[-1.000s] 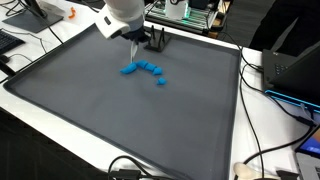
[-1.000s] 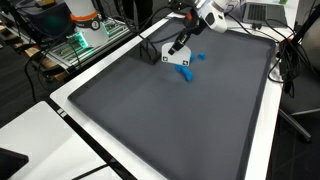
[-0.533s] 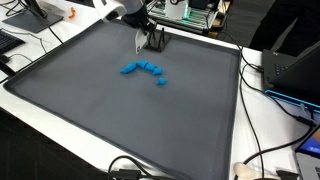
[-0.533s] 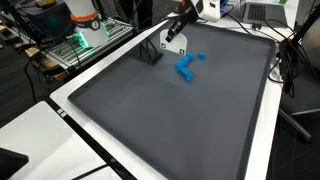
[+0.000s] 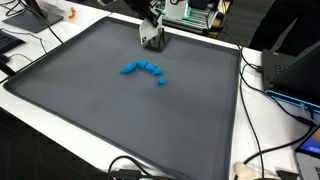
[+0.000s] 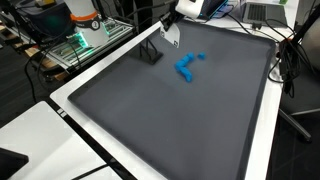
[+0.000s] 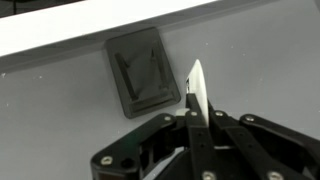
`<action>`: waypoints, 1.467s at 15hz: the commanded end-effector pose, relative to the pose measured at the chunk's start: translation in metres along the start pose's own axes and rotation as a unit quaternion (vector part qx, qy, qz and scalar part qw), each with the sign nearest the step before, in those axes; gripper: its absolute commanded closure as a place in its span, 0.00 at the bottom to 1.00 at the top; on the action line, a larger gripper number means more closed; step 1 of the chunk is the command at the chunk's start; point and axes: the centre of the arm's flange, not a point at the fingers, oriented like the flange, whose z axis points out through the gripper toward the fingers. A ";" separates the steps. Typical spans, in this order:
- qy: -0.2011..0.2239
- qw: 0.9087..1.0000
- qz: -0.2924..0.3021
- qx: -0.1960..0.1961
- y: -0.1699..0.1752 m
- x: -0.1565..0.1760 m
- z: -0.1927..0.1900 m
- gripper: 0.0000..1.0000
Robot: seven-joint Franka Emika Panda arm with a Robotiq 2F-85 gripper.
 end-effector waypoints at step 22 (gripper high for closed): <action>-0.133 0.918 0.267 0.261 0.087 -0.013 0.045 0.99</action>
